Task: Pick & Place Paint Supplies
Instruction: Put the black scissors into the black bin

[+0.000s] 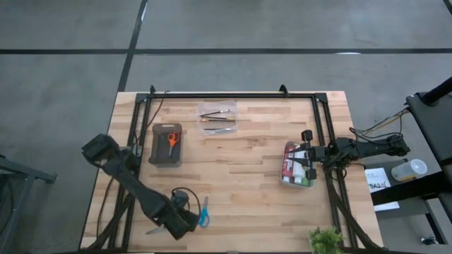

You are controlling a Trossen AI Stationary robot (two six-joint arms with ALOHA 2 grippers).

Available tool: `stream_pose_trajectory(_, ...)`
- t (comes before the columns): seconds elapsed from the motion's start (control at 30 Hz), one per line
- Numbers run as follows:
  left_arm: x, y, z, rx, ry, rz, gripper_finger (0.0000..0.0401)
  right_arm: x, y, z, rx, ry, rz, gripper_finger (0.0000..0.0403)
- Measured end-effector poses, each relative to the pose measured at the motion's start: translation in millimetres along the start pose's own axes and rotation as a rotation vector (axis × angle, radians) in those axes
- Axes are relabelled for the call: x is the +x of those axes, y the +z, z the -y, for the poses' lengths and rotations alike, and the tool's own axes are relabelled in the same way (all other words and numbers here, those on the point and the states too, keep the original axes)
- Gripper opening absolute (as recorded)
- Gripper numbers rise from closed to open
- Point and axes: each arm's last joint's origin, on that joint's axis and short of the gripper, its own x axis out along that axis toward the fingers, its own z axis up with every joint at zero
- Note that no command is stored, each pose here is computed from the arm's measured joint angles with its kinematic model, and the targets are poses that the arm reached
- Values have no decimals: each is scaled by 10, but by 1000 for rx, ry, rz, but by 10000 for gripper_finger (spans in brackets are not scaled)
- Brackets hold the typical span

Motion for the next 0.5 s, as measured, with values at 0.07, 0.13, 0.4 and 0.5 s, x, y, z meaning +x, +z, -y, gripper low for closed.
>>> stream_pose_trajectory(0.07,62,-12,8,1,7,-1,166,0,0,0,0,1,0,91)
stream_pose_trajectory(0.13,104,-19,12,5,12,0,166,0,0,0,0,0,0,91)
stream_pose_trajectory(0.4,129,-8,6,15,23,15,166,0,0,0,0,1,0,91)
stream_pose_trajectory(0.5,130,9,8,12,23,26,166,0,0,0,0,1,0,91)
